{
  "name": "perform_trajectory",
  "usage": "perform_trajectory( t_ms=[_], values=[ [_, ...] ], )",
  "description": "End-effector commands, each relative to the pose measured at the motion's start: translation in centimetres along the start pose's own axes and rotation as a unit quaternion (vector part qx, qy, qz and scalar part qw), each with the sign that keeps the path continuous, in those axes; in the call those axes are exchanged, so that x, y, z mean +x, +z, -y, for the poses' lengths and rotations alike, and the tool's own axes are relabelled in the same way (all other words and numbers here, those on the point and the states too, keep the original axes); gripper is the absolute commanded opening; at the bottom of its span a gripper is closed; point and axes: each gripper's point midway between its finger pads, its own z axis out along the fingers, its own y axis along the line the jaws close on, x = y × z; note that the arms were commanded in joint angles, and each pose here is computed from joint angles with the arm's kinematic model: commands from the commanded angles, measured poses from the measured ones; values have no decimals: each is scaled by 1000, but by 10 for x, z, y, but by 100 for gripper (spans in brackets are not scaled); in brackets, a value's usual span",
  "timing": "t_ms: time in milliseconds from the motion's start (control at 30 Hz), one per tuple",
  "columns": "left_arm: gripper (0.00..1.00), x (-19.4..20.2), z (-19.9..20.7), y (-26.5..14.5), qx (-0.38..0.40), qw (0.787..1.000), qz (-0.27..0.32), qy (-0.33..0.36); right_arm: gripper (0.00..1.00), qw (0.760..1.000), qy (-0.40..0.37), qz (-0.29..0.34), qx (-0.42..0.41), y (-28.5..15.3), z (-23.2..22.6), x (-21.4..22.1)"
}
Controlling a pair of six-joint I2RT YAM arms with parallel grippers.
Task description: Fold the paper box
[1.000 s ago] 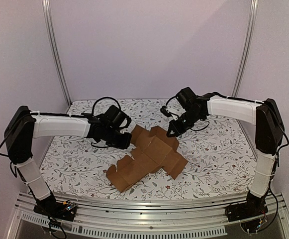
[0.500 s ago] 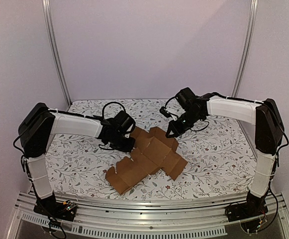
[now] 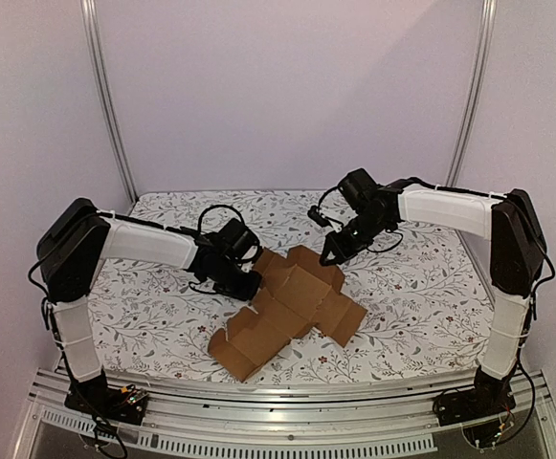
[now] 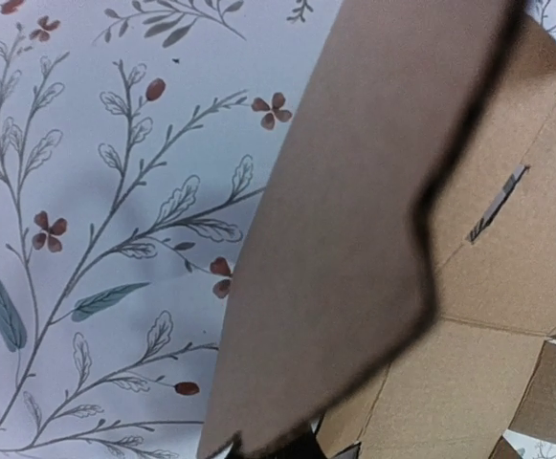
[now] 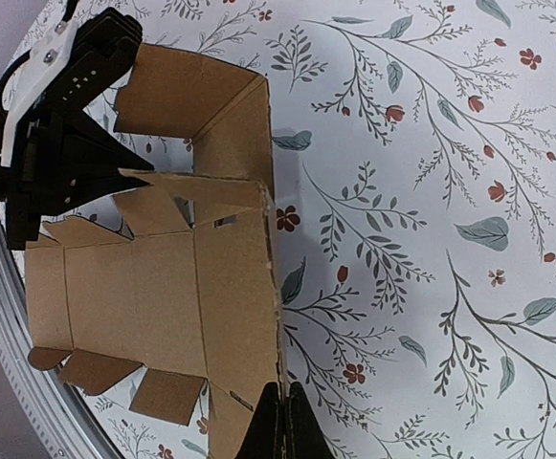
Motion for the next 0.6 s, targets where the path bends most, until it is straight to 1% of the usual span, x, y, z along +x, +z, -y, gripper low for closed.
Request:
perform_trajectory(
  t_ms=[0, 300, 567],
  values=[
    [0, -1, 32, -12, 68, 998, 8, 8, 0, 1000, 13, -10, -2, 10, 3, 3],
    [0, -5, 53, -30, 91, 995, 25, 24, 0, 1000, 15, -11, 11, 11, 8, 3],
    [0, 10, 63, -20, 86, 995, 11, 39, 0, 1000, 18, -11, 13, 11, 9, 5]
  ],
)
